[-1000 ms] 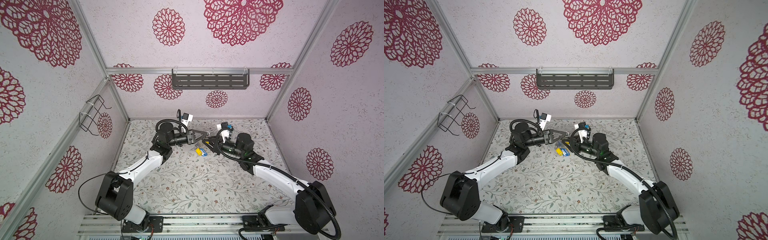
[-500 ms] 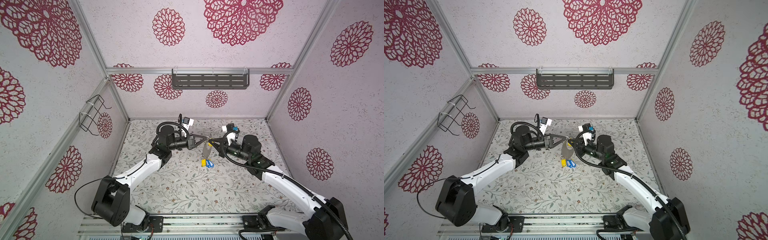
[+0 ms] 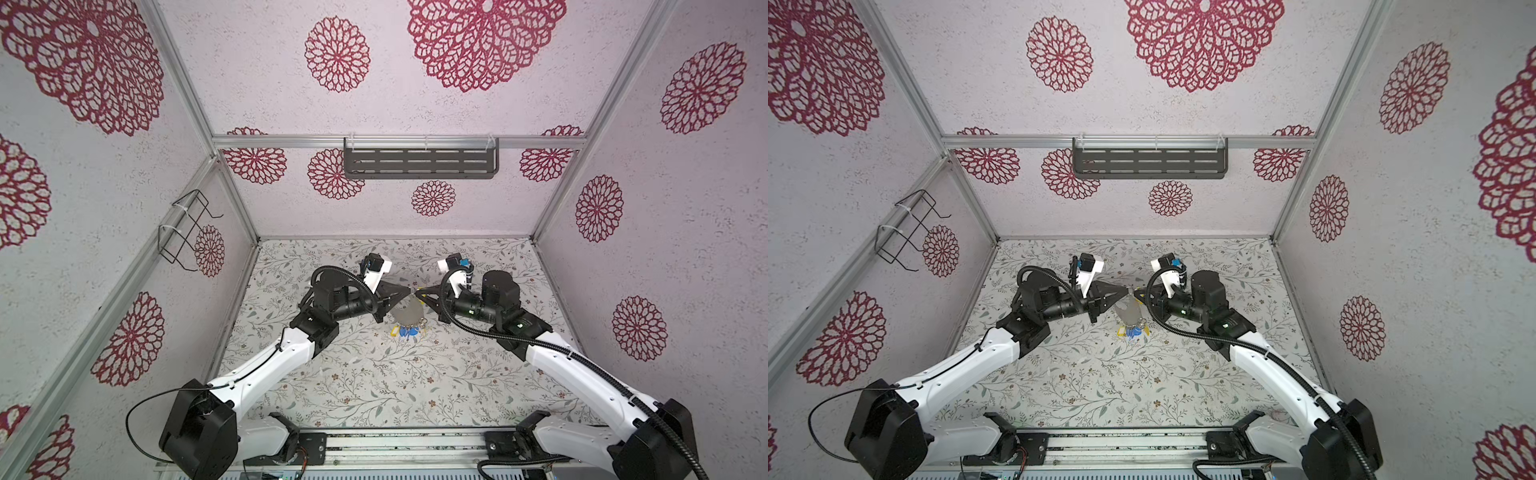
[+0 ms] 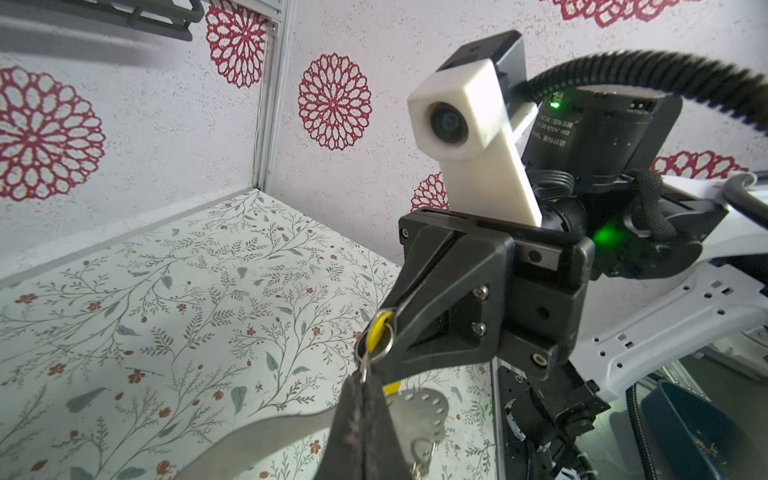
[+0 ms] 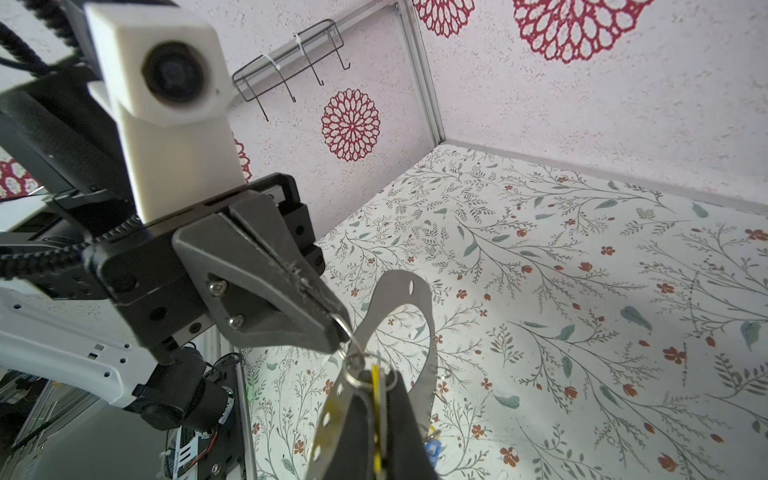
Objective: Remove the keys from the keyring
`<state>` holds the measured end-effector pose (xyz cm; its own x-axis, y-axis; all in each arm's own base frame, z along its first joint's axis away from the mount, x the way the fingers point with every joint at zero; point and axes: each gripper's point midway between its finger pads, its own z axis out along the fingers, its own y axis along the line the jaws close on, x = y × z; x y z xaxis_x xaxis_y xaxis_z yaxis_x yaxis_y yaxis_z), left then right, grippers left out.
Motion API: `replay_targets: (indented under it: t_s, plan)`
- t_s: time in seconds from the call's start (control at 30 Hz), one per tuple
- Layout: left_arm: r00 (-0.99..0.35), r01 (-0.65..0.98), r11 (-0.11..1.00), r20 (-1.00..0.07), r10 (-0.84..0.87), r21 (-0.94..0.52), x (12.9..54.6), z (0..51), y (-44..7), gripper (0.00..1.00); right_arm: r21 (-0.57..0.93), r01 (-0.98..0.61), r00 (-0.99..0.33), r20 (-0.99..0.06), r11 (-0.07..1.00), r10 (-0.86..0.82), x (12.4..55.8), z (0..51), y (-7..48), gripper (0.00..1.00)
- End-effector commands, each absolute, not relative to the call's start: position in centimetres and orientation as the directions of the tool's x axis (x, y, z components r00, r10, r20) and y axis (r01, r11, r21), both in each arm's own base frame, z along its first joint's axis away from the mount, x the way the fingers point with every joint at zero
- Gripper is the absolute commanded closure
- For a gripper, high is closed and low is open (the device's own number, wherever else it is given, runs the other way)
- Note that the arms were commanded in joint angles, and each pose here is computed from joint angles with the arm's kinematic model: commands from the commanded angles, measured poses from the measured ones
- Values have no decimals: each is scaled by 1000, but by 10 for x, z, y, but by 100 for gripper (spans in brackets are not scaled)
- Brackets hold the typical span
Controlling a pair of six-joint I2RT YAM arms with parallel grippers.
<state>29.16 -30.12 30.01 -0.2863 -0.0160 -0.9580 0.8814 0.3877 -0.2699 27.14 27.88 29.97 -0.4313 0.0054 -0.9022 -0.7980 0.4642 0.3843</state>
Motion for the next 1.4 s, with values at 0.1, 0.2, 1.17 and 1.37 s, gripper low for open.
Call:
replay_targets:
  t_s: [0.1, 0.2, 1.17, 1.37]
  plan:
    - [-176, 899, 417, -983, 59, -136, 291, 296, -299, 100, 334, -819, -360, -932, 466, 35, 273, 333, 273, 100]
    - [-154, 893, 444, -978, 139, -78, 291, 287, -303, 100, 336, -821, -363, -931, 462, 32, 273, 335, 274, 100]
    - [-33, 820, 508, -865, 501, 263, 303, 238, -302, 100, 187, -549, -597, -770, 814, -226, 324, 294, 233, 100]
    - [-45, 827, 502, -860, 508, 253, 305, 231, -304, 100, 240, -609, -568, -797, 756, -205, 322, 321, 250, 100]
